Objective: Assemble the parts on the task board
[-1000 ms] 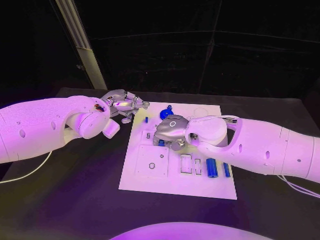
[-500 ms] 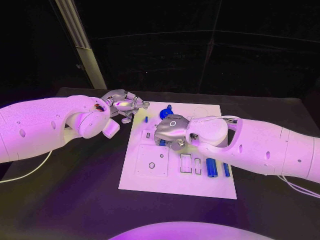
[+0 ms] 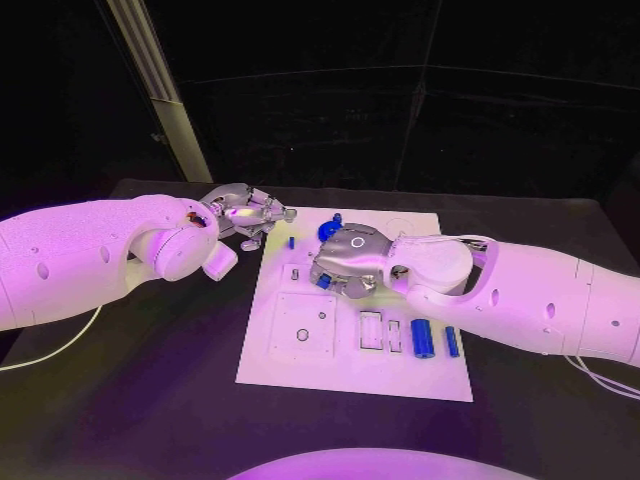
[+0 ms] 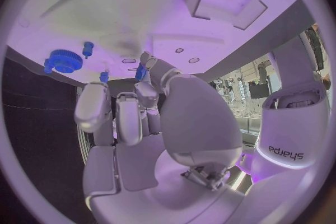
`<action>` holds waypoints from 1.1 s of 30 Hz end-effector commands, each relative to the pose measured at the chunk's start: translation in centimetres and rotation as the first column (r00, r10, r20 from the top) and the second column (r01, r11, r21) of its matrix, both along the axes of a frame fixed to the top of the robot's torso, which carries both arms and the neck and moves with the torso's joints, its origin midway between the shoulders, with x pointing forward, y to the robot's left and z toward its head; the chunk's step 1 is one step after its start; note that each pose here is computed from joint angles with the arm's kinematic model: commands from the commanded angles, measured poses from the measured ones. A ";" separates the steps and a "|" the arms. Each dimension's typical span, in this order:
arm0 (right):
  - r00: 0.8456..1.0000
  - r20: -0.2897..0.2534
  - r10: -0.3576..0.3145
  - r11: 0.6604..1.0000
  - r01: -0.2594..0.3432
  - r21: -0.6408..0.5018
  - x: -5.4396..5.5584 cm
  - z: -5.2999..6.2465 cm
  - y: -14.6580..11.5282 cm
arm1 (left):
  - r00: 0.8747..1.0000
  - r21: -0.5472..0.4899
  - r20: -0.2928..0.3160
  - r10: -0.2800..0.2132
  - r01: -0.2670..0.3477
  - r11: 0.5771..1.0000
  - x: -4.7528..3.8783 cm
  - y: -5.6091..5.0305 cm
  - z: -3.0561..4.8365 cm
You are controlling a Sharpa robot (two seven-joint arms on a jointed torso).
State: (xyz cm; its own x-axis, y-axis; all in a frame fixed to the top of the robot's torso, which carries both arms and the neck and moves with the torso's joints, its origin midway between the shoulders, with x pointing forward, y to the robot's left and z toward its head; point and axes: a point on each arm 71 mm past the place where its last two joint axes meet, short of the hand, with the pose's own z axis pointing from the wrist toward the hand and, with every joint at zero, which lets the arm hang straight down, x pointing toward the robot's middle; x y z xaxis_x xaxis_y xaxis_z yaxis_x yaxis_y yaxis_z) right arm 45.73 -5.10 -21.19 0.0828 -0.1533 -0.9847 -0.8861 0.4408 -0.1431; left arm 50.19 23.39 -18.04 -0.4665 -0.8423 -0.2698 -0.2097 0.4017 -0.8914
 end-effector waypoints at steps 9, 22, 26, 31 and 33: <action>0.971 -0.190 -0.145 0.963 0.182 0.201 1.4 0.7 -2.3 | 1.000 -0.007 -0.006 -0.015 0.015 1.000 -0.06 -0.2 0.05; 0.870 -0.461 -0.173 0.737 0.425 0.525 2.3 2.0 -7.2 | 1.000 -0.129 -0.005 -0.009 0.008 0.992 -1.15 -0.4 -1.20; 0.848 -0.499 -0.178 0.689 0.469 0.553 2.3 2.2 -8.2 | 1.000 -0.163 -0.011 -0.016 0.014 0.986 -1.53 -0.6 -1.68; 0.834 -0.518 -0.189 0.652 0.502 0.569 2.3 2.3 -9.0 | 0.998 -0.189 -0.034 -0.048 0.041 0.981 -2.19 -1.2 -2.34; 0.830 -0.523 -0.195 0.642 0.511 0.571 2.2 2.3 -9.2 | 0.997 -0.204 -0.039 -0.074 0.065 0.977 -2.53 -1.6 -2.51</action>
State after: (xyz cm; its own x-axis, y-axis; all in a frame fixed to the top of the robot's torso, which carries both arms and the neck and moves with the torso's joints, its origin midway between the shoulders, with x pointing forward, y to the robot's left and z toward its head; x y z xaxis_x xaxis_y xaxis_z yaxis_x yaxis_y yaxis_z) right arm 47.86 -13.98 -19.32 -0.2525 0.5438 -0.8003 -0.5674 0.5867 0.5777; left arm 47.89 22.31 -20.84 -0.5049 -0.8537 -0.1277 -0.2474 0.2849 -0.9261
